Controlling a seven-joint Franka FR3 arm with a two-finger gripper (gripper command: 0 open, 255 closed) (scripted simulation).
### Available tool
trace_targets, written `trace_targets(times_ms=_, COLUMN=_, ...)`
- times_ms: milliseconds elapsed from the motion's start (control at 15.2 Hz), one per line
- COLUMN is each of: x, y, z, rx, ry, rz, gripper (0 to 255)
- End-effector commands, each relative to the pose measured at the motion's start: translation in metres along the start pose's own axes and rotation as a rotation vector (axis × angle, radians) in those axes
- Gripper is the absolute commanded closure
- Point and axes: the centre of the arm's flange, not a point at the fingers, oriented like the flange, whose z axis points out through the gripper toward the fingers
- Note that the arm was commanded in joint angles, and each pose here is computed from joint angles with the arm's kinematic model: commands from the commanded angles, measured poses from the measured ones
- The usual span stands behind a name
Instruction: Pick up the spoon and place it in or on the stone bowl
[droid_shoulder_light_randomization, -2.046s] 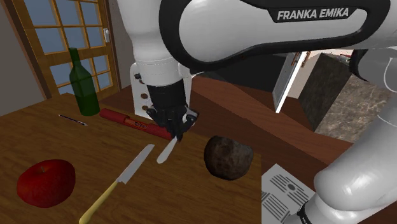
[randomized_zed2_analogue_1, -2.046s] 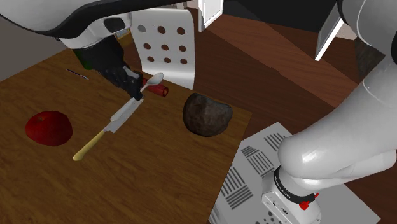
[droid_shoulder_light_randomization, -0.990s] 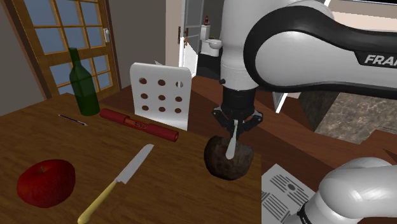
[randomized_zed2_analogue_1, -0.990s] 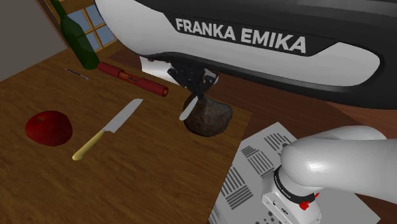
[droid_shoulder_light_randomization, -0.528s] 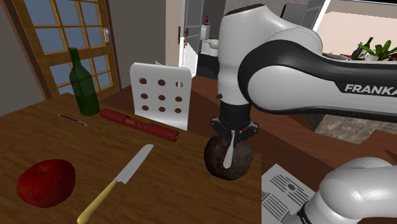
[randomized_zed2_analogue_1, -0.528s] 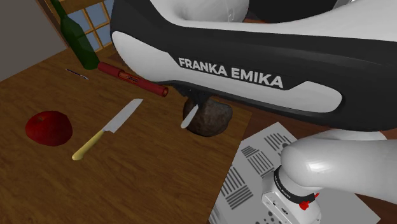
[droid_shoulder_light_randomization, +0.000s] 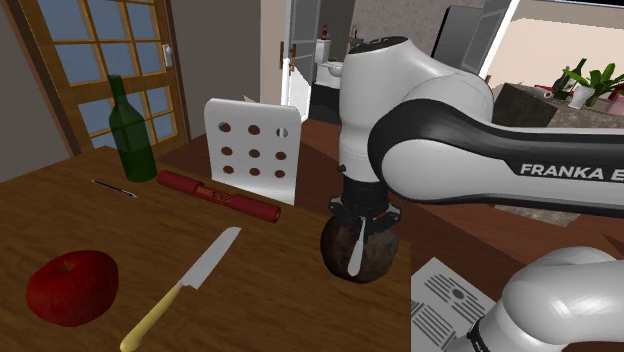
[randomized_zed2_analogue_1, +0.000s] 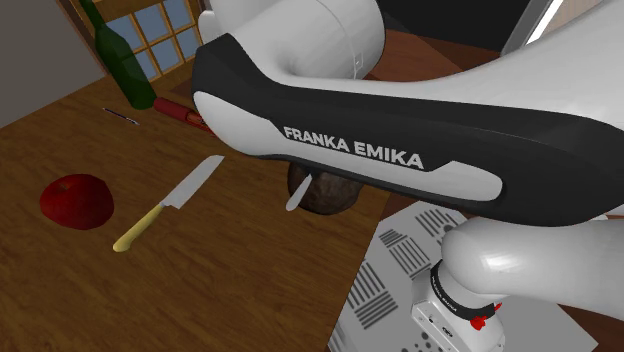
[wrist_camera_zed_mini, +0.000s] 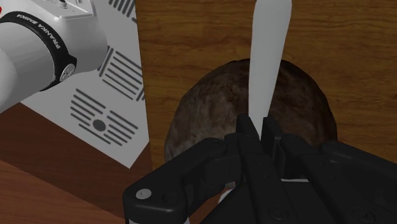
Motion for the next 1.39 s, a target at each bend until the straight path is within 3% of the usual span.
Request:
trace_targets(times_ms=0, x=0.0, y=0.0, z=0.0, rx=0.0, ry=0.0, rz=0.0, gripper=255)
trace_targets(times_ms=198, x=0.0, y=0.0, z=0.0, rx=0.0, ry=0.0, rz=0.0, gripper=255)
trace_targets(times_ms=264, x=0.0, y=0.0, z=0.001, rx=0.0, ry=0.0, rz=0.0, gripper=0)
trace_targets(times_ms=594, x=0.0, y=0.0, z=0.001, rx=0.0, ry=0.0, rz=0.0, gripper=0)
trace_targets(times_ms=858, x=0.0, y=0.0, z=-0.05, rx=0.0, ry=0.0, rz=0.0, gripper=0)
trace_targets(times_ms=1320, x=0.0, y=0.0, z=-0.05, rx=0.0, ry=0.0, rz=0.0, gripper=0)
